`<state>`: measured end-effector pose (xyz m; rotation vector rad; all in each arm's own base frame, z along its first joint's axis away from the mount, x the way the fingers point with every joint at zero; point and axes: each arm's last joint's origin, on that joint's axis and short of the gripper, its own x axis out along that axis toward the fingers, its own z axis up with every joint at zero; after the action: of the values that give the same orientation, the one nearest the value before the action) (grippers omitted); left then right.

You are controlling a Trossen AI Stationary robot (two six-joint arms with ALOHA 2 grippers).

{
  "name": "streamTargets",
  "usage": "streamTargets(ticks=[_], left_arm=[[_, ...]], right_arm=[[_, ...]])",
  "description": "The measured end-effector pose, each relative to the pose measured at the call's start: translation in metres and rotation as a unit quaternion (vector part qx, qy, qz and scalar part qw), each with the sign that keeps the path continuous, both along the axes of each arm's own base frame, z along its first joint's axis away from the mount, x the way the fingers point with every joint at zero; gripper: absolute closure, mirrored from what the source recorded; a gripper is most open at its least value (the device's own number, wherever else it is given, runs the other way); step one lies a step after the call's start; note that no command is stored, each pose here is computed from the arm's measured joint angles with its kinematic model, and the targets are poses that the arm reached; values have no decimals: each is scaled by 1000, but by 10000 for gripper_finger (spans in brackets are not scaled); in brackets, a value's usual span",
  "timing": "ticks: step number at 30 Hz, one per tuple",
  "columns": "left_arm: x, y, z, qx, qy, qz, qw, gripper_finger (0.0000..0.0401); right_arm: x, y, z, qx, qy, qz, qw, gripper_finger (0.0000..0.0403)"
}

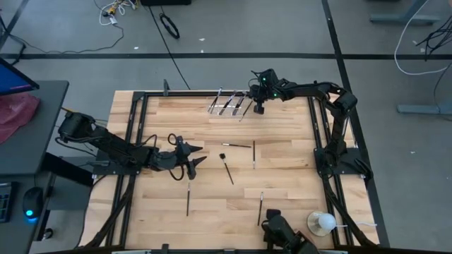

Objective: Put items in baskets/containers
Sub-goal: Put the black eyeshadow brush into the transparent organizer

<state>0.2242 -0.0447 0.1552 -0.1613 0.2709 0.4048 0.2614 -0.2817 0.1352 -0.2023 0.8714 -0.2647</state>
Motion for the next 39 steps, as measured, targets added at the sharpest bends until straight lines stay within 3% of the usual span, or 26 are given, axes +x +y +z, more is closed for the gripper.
streamTargets(ticks=[8,17,30,39], left_arm=[[0,0,0,0,-1,0,1000,190],[0,0,0,0,-1,0,1000,190],[0,0,0,0,-1,0,1000,190],[0,0,0,0,-1,0,1000,190]], right_arm=[[-5,-5,-5,69,37,-6,997,402],[9,-27,-1,97,44,-60,993,402],[11,-20,-4,108,88,-37,989,403],[18,0,-6,110,152,12,982,403]])
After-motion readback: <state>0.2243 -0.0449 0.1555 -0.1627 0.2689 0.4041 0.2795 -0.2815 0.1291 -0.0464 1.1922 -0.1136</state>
